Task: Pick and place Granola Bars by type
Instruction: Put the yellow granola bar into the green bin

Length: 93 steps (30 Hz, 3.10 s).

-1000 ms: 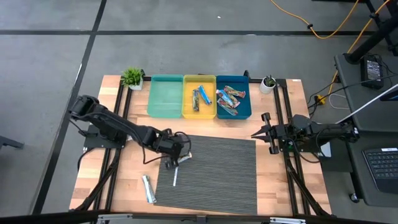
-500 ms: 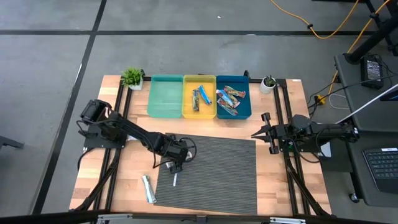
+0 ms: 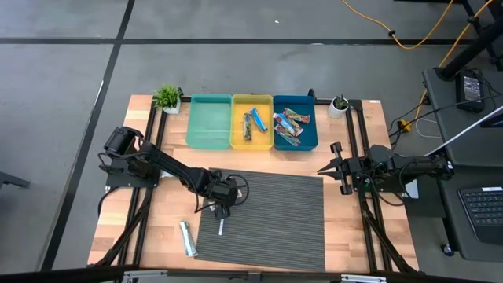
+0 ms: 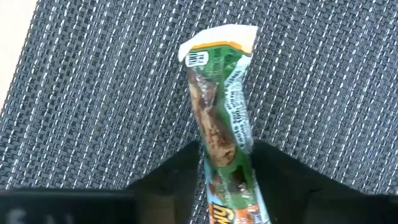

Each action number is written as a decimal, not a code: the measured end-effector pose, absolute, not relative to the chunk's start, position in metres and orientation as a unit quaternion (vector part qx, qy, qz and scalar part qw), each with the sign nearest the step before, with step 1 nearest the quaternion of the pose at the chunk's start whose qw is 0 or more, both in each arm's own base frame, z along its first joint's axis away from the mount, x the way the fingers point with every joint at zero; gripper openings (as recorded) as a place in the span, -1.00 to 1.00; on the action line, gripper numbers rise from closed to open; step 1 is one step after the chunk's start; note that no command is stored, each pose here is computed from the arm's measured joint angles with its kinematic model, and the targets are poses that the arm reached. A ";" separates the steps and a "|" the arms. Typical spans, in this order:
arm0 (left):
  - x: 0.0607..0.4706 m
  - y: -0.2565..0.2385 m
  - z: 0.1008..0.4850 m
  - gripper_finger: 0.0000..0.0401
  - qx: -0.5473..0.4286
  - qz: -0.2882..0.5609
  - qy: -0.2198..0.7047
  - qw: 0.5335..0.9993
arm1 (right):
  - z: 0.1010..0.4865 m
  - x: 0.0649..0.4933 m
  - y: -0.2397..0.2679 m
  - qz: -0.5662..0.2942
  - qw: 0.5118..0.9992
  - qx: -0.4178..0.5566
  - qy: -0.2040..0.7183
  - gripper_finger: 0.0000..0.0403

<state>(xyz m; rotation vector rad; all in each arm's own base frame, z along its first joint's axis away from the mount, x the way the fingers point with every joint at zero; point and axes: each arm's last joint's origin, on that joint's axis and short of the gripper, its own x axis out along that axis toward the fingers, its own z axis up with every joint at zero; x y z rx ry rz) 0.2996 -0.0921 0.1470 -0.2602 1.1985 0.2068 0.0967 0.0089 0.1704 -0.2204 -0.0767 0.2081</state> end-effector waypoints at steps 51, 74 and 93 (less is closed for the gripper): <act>0.266 0.052 0.339 -0.96 -0.049 0.286 0.471 0.833 | 0.170 0.097 0.009 0.104 0.988 -0.110 -0.038 -0.87; 0.223 0.162 0.319 -0.96 -0.092 0.354 0.454 0.812 | 0.170 0.097 0.009 0.104 0.988 -0.110 -0.038 -0.87; 0.212 0.206 0.217 -0.96 -0.155 0.331 0.506 0.781 | 0.170 0.097 0.009 0.104 0.988 -0.110 -0.038 -0.87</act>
